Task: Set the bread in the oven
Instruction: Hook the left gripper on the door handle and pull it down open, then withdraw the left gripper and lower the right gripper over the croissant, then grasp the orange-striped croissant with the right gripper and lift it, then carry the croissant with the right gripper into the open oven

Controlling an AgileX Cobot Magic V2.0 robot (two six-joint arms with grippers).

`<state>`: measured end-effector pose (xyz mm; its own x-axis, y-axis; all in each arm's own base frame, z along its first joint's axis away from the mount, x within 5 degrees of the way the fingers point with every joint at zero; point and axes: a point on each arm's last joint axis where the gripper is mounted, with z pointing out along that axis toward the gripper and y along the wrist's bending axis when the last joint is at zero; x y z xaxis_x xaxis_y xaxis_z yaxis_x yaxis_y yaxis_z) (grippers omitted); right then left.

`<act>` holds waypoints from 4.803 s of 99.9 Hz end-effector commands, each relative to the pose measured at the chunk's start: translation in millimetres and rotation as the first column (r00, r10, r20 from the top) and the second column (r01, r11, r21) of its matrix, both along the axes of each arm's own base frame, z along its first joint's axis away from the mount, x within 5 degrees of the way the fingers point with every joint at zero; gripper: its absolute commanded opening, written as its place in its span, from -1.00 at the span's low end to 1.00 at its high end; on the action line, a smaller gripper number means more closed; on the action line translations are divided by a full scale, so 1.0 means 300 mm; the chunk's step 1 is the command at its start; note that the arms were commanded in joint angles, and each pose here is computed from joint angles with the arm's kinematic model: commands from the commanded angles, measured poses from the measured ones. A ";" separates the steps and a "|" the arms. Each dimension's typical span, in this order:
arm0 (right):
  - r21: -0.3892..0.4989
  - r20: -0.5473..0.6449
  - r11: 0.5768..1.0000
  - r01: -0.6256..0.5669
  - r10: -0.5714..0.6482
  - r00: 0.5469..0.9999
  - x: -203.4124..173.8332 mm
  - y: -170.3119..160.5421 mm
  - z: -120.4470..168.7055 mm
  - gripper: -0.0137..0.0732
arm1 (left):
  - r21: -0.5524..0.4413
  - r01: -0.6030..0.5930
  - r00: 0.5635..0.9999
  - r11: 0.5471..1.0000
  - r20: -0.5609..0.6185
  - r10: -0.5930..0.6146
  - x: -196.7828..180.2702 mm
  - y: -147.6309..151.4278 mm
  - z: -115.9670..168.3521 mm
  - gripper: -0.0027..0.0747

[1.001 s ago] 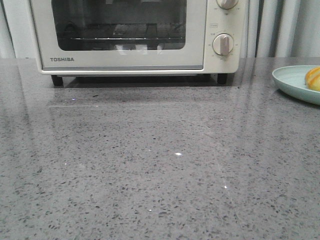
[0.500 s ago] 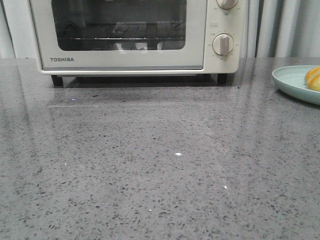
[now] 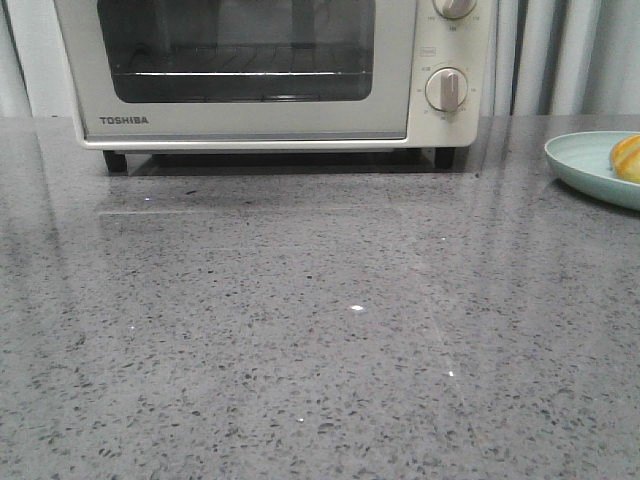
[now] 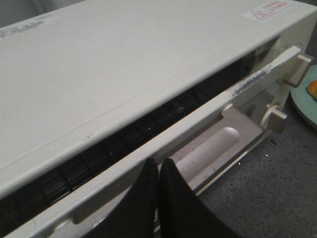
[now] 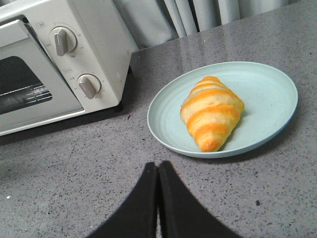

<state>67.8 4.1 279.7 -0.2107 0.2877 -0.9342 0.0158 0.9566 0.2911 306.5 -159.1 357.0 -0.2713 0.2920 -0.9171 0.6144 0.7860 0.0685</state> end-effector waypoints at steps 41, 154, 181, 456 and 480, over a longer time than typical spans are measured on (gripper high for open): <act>-0.010 0.149 1.000 0.020 -0.018 0.989 0.008 -0.006 0.076 -0.80 | 0.074 0.030 0.985 0.997 -0.172 -0.016 -0.156 0.060 -0.185 -0.99; -0.108 0.063 0.994 0.006 0.001 0.998 0.117 -0.006 0.318 -0.80 | 0.017 0.128 0.969 0.992 -0.215 -0.122 -0.347 0.110 -0.118 -0.99; -0.222 -0.296 0.975 -0.028 -0.040 0.954 0.391 -0.026 0.386 -0.24 | -0.102 0.150 0.988 0.983 0.048 -0.146 -0.570 0.205 0.088 -0.99; -0.671 -0.398 0.489 -0.557 0.397 0.827 0.795 0.764 0.368 -0.84 | -0.193 0.180 0.977 0.965 0.150 -0.152 -0.742 0.276 0.164 -0.99; -0.710 -0.426 0.461 -0.532 0.321 0.846 0.915 0.765 0.288 -0.84 | -0.185 0.192 0.977 0.964 0.133 -0.169 -0.746 0.273 0.159 -0.99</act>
<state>337.5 244.0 334.5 -0.3813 -0.7194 -0.5806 -0.5635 0.6787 -0.4710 82.8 -78.0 390.4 -0.1472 0.2070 -0.9672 0.7569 0.6531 0.0245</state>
